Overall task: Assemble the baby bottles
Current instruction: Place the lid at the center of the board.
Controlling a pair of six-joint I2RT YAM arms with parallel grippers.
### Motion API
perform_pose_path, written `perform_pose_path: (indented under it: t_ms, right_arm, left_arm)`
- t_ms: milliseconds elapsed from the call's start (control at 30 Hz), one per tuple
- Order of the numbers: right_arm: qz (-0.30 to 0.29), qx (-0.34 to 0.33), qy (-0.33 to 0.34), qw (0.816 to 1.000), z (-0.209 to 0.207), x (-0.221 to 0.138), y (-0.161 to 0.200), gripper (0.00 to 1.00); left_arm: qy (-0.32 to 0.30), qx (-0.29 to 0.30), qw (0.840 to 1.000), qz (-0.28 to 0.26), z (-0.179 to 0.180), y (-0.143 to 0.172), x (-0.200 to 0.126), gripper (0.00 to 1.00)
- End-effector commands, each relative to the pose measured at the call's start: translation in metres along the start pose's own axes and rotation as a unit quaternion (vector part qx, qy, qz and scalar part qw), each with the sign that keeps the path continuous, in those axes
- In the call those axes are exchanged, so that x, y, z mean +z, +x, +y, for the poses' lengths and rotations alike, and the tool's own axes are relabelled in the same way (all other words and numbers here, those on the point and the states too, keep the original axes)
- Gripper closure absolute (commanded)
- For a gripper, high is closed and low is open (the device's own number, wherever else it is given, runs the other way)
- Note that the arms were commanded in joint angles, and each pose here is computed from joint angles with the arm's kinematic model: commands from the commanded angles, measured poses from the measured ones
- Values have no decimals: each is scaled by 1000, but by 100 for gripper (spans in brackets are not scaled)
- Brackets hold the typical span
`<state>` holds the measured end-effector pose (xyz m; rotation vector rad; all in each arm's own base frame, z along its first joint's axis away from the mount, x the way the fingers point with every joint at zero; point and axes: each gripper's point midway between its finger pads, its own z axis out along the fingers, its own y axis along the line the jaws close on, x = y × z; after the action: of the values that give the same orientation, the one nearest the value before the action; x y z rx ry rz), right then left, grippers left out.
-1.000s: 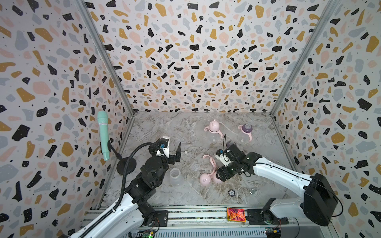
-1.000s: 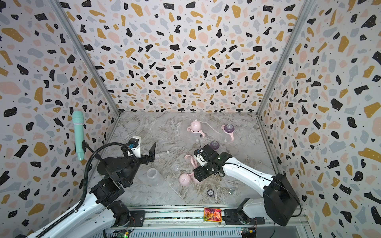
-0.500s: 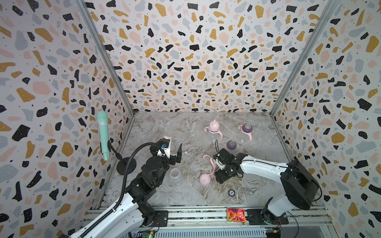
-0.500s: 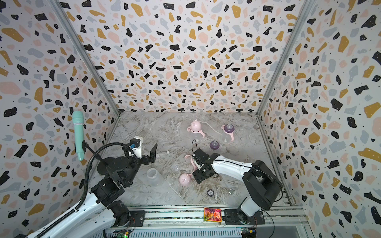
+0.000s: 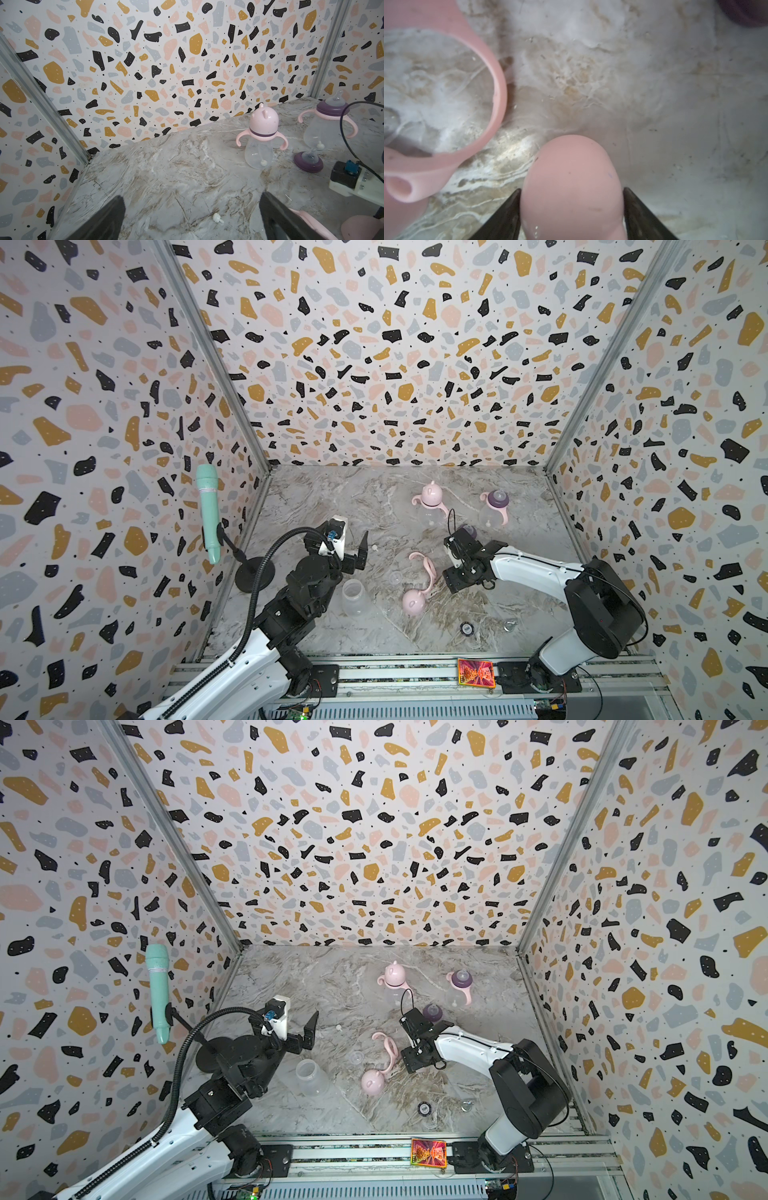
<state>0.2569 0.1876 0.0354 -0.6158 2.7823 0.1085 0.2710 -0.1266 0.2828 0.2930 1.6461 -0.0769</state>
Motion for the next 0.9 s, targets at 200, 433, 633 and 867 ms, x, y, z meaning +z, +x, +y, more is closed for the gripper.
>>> perform_pose_path:
  t_ms: [200, 433, 633, 867]
  right_arm:
    - [-28, -2, -11, 1000, -3, -6, -14, 25]
    - [-22, -1, -8, 1000, -7, -3, -13, 27]
    - [-10, -3, 1, 1000, -10, -4, -6, 25]
    - [-3, -4, 2, 1000, -11, -2, -5, 22]
  left_arm:
    - [2, -2, 1000, -23, 1, -21, 0, 1]
    - [9, 3, 1000, -17, -2, -20, 2, 0]
    - [11, 5, 1000, -15, -3, -19, 2, 0]
    - [14, 9, 1000, -12, -5, -19, 4, 0]
